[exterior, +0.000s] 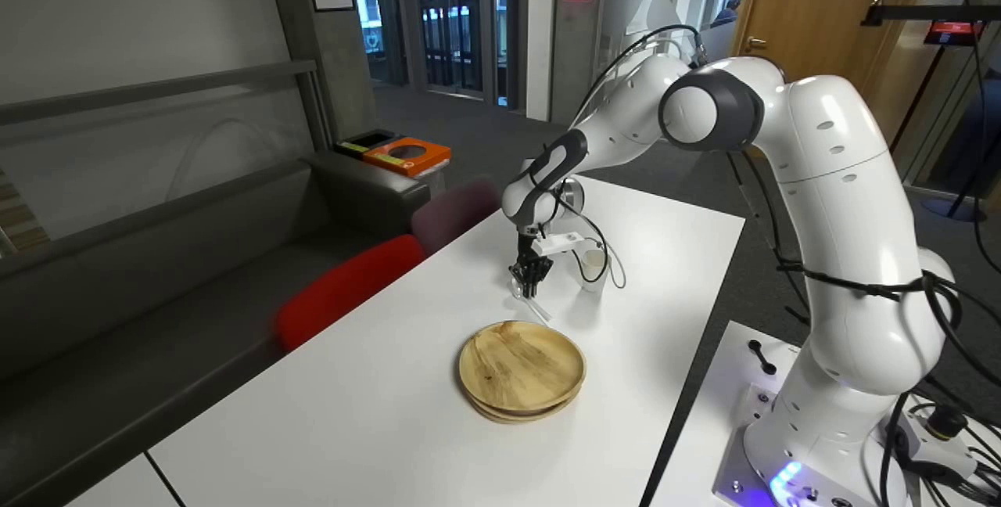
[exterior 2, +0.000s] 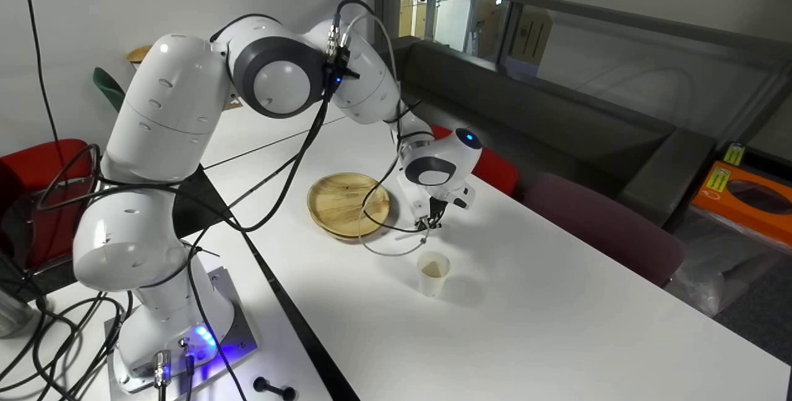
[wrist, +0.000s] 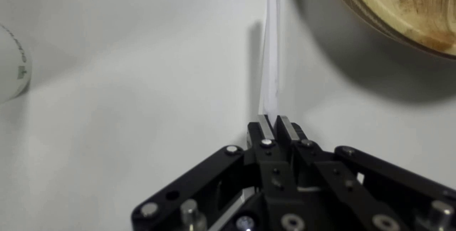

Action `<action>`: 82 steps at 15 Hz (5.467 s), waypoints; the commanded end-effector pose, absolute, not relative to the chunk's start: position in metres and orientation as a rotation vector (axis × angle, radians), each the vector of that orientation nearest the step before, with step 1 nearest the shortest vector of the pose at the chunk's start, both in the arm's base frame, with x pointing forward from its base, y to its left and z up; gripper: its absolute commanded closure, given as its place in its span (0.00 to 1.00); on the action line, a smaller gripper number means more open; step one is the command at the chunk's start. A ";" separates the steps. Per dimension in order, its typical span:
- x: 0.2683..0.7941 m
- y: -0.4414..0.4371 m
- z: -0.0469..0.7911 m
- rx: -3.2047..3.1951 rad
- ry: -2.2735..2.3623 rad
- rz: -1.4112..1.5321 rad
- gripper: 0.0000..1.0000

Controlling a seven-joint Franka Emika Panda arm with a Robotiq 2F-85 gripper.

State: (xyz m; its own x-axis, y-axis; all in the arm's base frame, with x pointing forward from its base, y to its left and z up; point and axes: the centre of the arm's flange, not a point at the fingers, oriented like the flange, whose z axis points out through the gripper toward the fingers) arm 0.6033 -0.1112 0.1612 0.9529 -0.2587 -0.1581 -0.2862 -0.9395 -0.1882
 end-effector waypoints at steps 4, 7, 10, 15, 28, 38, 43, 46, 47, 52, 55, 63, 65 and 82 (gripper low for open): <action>0.609 -0.117 0.165 -2.863 0.458 0.198 0.98; 0.607 -0.118 0.163 -2.861 0.452 0.214 0.98; 0.606 -0.117 0.160 -2.859 0.447 0.222 0.98; 0.605 -0.117 0.155 -2.857 0.448 0.237 0.98; 0.605 -0.116 0.153 -2.856 0.445 0.246 0.36; 0.606 -0.115 0.149 -2.861 0.440 0.253 0.04; 0.605 -0.113 0.146 -2.865 0.438 0.258 0.05; 0.605 -0.113 0.144 -2.866 0.438 0.264 0.13; 0.604 -0.113 0.143 -2.867 0.439 0.267 0.17; 0.604 -0.114 0.141 -2.867 0.440 0.275 0.52; 0.604 -0.114 0.141 -2.868 0.439 0.274 0.75; 0.604 -0.113 0.149 -2.871 0.421 0.247 0.97; 0.602 -0.112 0.154 -2.875 0.406 0.232 0.97; 0.524 -0.029 0.279 -2.819 -0.202 0.043 0.97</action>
State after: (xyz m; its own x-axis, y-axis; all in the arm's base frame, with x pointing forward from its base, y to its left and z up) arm 0.5598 -0.0434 0.2564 0.9966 0.0797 -0.0199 0.0710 -0.9577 -0.2790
